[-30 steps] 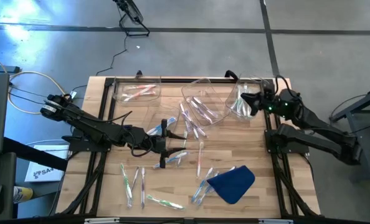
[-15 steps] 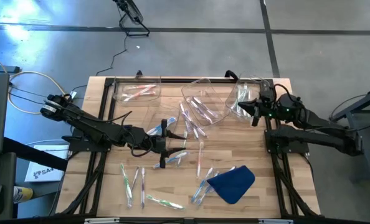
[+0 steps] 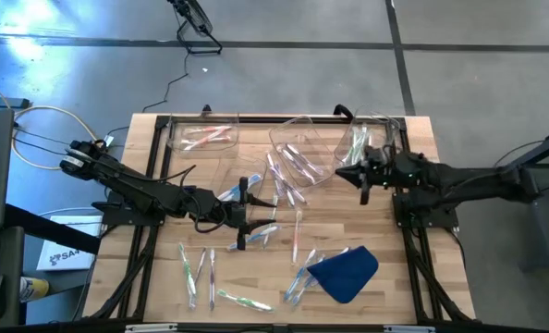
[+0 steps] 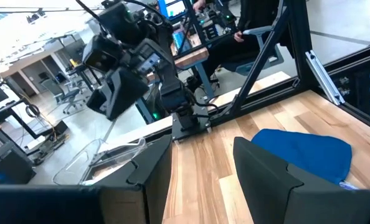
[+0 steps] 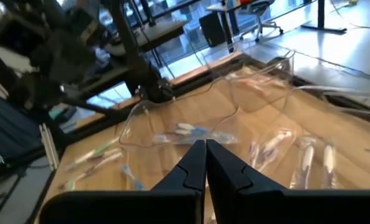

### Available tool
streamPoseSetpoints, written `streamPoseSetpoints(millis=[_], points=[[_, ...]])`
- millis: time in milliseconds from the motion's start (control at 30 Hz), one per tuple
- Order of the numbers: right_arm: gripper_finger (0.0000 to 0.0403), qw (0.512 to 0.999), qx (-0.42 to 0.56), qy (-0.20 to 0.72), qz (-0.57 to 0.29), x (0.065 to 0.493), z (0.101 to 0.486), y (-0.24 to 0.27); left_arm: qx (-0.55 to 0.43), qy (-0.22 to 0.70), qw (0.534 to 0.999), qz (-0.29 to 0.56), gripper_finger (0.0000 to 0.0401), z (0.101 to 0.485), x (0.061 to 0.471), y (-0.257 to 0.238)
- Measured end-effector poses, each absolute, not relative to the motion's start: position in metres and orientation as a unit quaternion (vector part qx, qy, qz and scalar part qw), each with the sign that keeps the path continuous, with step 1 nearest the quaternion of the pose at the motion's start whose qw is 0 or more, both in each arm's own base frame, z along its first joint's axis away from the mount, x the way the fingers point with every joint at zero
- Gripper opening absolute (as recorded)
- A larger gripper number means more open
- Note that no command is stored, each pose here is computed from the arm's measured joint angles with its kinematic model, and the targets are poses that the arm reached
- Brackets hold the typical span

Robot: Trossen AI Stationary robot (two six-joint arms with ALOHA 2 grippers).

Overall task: Pick & Place Toothbrushes
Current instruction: Put the blue toothbrush into the bottom transparent bin

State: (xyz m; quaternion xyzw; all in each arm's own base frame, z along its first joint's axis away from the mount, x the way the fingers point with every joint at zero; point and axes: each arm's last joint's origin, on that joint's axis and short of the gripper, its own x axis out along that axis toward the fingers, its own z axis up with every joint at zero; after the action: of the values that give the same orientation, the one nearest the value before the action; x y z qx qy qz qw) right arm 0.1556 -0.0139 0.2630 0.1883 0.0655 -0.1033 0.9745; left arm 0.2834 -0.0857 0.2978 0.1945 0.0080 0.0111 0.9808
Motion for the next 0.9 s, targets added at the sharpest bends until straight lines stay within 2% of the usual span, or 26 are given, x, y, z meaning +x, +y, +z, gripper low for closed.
streamPoseSetpoints(millis=[567,900], points=[[0.0004,0.983,0.169,0.071,-0.007,0.218,0.237,0.029,0.195,0.008,0.981,0.011,0.0167,0.298,0.283,-0.086],[0.0004,0.98,0.162,0.107,0.04,0.232,0.215,0.057,0.195,0.024,0.981,0.005,0.0167,0.294,0.283,-0.086]])
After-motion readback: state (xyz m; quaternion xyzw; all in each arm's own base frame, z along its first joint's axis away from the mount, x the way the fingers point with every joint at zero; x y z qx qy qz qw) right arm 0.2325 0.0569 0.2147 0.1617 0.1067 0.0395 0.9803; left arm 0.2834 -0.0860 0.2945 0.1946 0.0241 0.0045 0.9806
